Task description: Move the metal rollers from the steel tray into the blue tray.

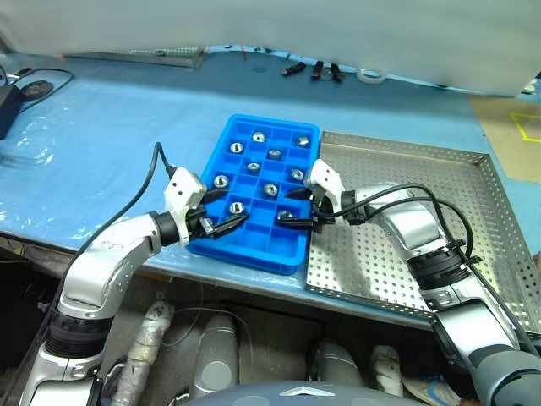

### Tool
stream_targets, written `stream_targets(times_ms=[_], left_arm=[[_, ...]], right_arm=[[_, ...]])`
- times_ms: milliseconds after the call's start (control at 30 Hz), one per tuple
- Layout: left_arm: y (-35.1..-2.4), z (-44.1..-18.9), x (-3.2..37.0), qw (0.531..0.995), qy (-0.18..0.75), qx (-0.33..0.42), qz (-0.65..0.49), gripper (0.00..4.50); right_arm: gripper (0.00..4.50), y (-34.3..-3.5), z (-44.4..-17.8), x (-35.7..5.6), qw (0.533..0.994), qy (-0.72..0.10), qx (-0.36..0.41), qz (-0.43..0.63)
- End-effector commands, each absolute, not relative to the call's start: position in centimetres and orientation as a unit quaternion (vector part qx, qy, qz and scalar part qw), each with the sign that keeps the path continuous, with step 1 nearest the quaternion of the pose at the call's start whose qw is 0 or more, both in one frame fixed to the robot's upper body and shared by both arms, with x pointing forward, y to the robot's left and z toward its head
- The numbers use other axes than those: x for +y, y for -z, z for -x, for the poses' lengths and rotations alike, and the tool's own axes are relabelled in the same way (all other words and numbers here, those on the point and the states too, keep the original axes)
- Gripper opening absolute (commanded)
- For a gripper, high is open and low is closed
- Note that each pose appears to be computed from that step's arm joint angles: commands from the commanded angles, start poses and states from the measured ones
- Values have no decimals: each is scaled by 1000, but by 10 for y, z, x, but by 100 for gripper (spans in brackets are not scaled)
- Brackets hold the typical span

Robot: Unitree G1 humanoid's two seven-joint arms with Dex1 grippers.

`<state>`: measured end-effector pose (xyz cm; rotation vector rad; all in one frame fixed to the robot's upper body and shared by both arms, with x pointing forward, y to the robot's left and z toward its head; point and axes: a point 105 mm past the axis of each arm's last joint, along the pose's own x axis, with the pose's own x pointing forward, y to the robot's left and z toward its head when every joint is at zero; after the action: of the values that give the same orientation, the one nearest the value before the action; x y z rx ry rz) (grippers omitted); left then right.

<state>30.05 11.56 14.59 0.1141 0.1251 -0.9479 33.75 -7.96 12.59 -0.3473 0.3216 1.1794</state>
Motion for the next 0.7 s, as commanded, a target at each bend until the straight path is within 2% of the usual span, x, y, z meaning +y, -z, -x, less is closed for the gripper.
stream_targets(times_ms=[33, 333, 533, 700], left_arm=[[-157, -306, 105, 873, 482, 38, -61, 405], [-164, -327, 70, 828, 556, 20, -72, 405], [-167, -332, 49, 797, 599, 13, -76, 405], [-167, -333, 42, 784, 616, 13, -78, 405]], right_arm=[[392, -149, -342, -96, 832, -518, 116, 160], [392, -162, -354, -155, 907, -376, 99, 160], [392, -153, -341, -193, 938, -296, 116, 141], [392, -145, -329, -205, 947, -266, 126, 126]])
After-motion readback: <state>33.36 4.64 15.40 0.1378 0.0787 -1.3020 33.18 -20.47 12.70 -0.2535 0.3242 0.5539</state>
